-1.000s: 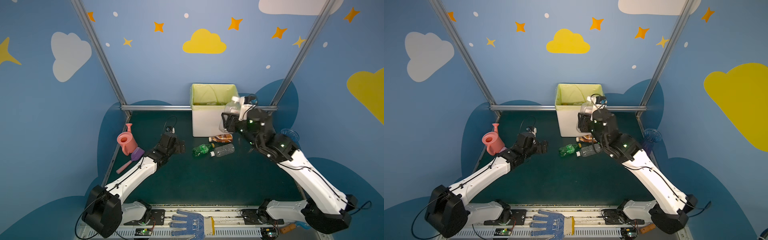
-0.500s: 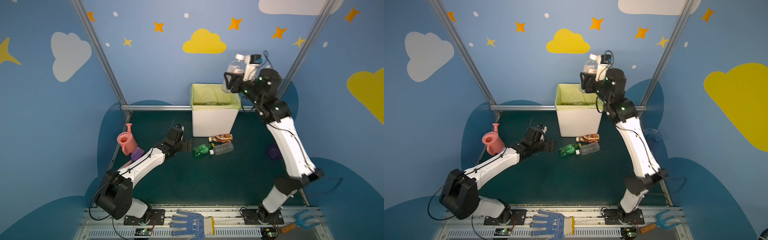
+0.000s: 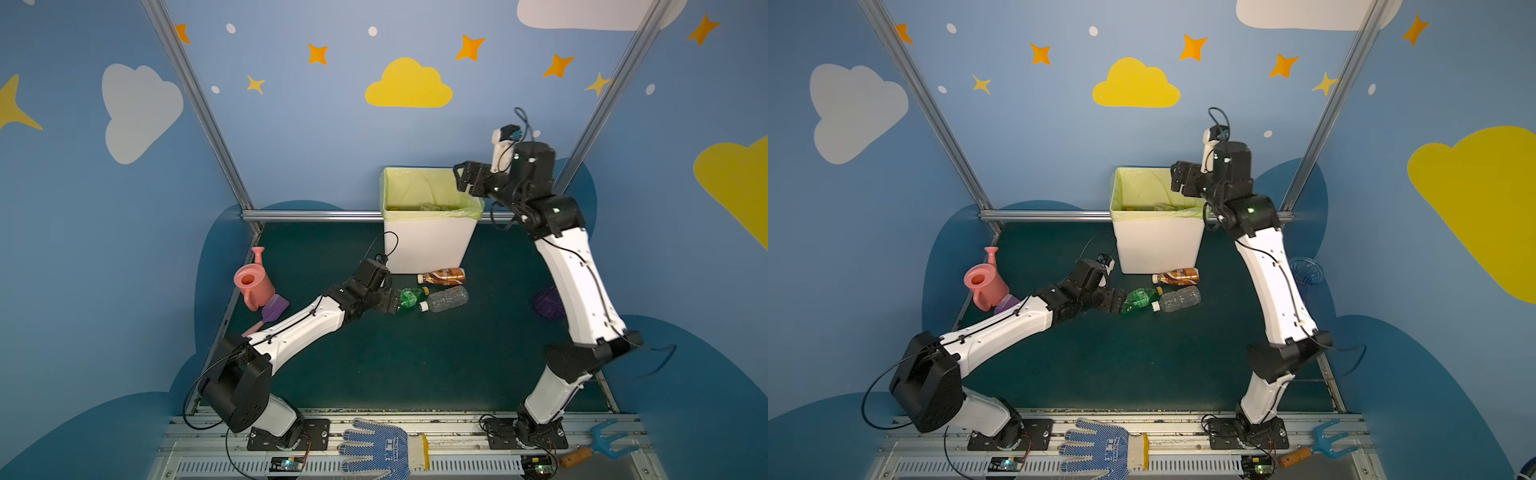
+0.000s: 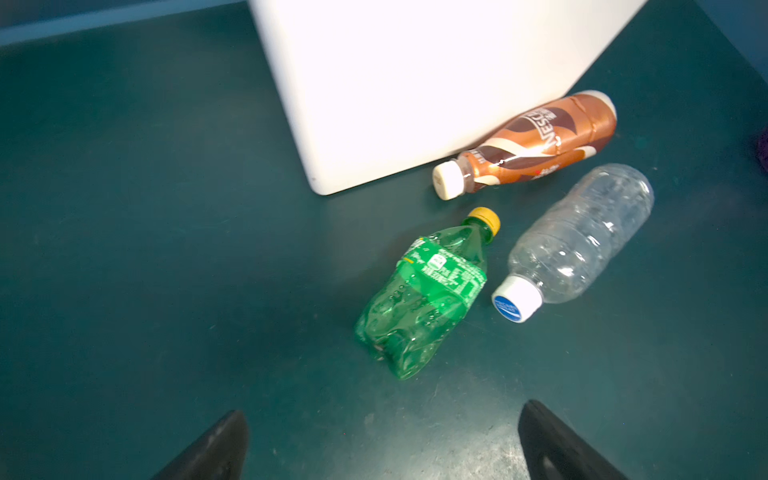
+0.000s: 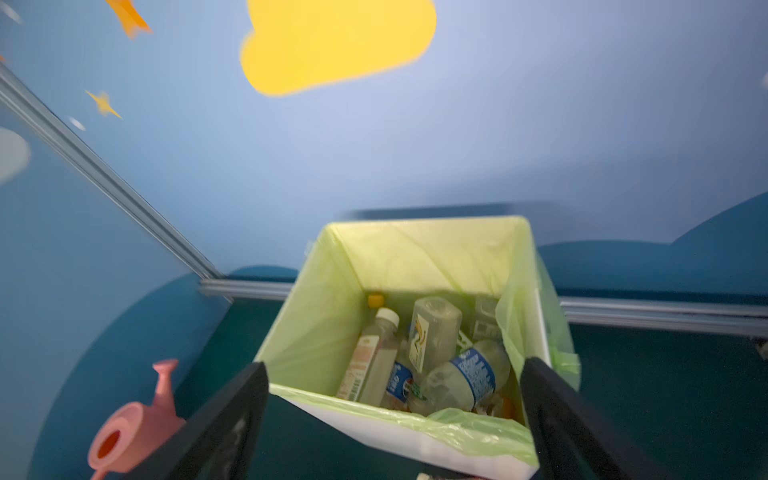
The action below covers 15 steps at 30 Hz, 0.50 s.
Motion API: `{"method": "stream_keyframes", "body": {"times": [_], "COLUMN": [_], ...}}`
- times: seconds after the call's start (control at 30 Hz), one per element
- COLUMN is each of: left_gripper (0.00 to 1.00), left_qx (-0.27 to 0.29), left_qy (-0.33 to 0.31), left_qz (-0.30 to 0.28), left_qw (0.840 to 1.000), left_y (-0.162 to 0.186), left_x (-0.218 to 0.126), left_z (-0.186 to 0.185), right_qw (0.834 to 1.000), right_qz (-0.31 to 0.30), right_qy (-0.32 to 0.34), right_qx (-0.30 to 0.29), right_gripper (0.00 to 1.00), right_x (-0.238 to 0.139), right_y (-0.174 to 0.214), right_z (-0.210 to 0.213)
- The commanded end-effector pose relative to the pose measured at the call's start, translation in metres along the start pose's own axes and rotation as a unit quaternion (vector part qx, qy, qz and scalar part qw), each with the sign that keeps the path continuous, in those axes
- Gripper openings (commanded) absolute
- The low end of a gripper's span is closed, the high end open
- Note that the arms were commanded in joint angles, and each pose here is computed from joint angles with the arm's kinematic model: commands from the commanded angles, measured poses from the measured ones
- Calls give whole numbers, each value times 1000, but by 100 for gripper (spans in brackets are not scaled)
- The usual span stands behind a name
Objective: Throw the plastic bottles in the bin
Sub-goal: 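Withdraw the right gripper while the left gripper reaches to the clear water bottle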
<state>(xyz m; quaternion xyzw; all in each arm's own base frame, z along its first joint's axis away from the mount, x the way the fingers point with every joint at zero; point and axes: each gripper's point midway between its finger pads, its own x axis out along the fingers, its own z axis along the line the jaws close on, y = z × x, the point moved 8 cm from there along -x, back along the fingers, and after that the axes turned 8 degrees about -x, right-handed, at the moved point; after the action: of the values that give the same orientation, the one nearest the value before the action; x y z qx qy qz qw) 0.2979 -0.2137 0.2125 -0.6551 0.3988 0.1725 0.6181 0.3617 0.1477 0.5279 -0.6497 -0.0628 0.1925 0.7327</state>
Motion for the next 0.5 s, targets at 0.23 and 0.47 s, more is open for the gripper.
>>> {"method": "stream_keyframes", "body": {"times": [0.23,0.47], "left_gripper": [100,99], "left_qx": [135,212], "left_qy": [34,69], "left_qz": [46,95], "left_qw": [989,970], "left_y": [2,5], "left_x": [13,34], "left_z": [-54,-99], "right_qw": [991,955], "right_qz": [56,131], "right_qy": [86,161], "right_qx": [84,210], "right_gripper": [94,94], "right_x": [-32,-74], "right_y": [83,203], "right_z": [-64,-126]}}
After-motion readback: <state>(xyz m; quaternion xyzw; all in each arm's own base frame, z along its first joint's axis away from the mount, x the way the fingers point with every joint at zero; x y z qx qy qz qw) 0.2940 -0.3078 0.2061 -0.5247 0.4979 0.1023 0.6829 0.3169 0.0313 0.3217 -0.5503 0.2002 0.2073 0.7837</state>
